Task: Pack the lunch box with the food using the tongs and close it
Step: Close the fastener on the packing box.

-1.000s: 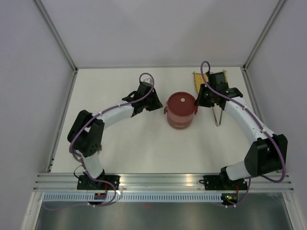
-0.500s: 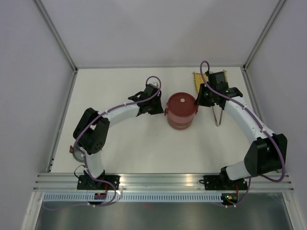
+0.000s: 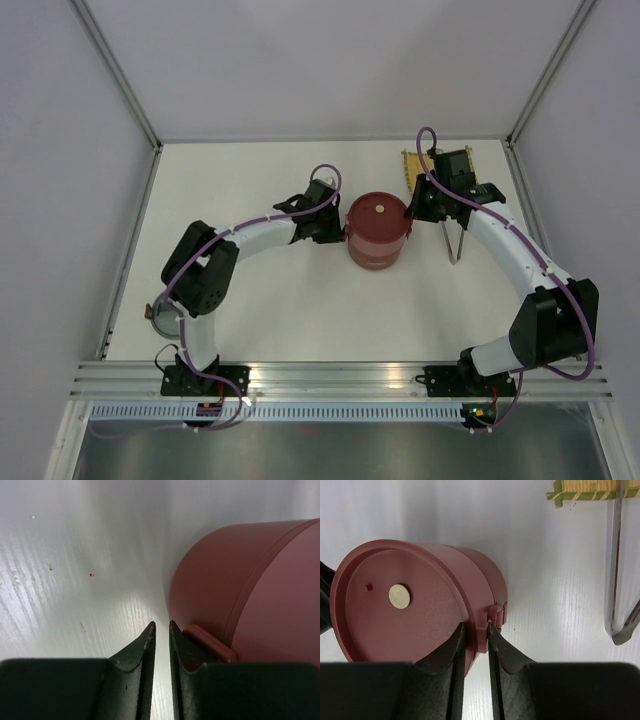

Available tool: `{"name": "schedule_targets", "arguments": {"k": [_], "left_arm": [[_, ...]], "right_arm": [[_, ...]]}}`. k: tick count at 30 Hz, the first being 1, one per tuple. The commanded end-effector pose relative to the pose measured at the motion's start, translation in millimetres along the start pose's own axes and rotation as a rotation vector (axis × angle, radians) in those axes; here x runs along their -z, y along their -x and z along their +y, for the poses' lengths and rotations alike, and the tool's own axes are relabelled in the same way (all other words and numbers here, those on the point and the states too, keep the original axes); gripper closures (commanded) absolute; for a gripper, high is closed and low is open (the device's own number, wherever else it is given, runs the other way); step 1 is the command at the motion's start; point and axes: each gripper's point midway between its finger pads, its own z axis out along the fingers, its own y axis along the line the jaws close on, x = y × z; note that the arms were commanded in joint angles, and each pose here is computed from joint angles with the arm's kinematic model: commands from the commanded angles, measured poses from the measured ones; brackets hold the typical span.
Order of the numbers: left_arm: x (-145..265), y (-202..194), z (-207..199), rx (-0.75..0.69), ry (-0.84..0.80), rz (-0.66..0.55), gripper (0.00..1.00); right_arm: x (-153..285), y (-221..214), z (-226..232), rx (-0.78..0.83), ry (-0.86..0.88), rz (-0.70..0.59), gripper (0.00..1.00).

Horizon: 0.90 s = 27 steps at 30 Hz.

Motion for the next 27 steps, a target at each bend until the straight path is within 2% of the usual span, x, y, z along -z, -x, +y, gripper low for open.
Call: {"name": "schedule_targets", "arguments": {"k": [1, 7, 15, 23, 27], "left_arm": [[0, 18, -38, -0.038, -0.149, -0.032, 0.78], [5, 21, -55, -0.015, -0.265, -0.019, 0.79], [-1, 18, -67, -0.053, -0.354, 0.035, 0.80], [-3, 15, -73, -0.059, -0.369, 0.075, 0.81], [-11, 13, -66, -0.003, -0.272, 0.093, 0.82]], "right_arm": [[-17, -37, -11, 0.006, -0.033, 0.127, 0.86], [-25, -48, -8, 0.017, -0.006, 0.163, 0.93], [-33, -60, -2, 0.082, 0.019, 0.202, 0.94], [-45, -77, 11, 0.076, 0.059, 0.245, 0.97], [-46, -90, 16, 0.048, 0.050, 0.272, 0.99]]}}
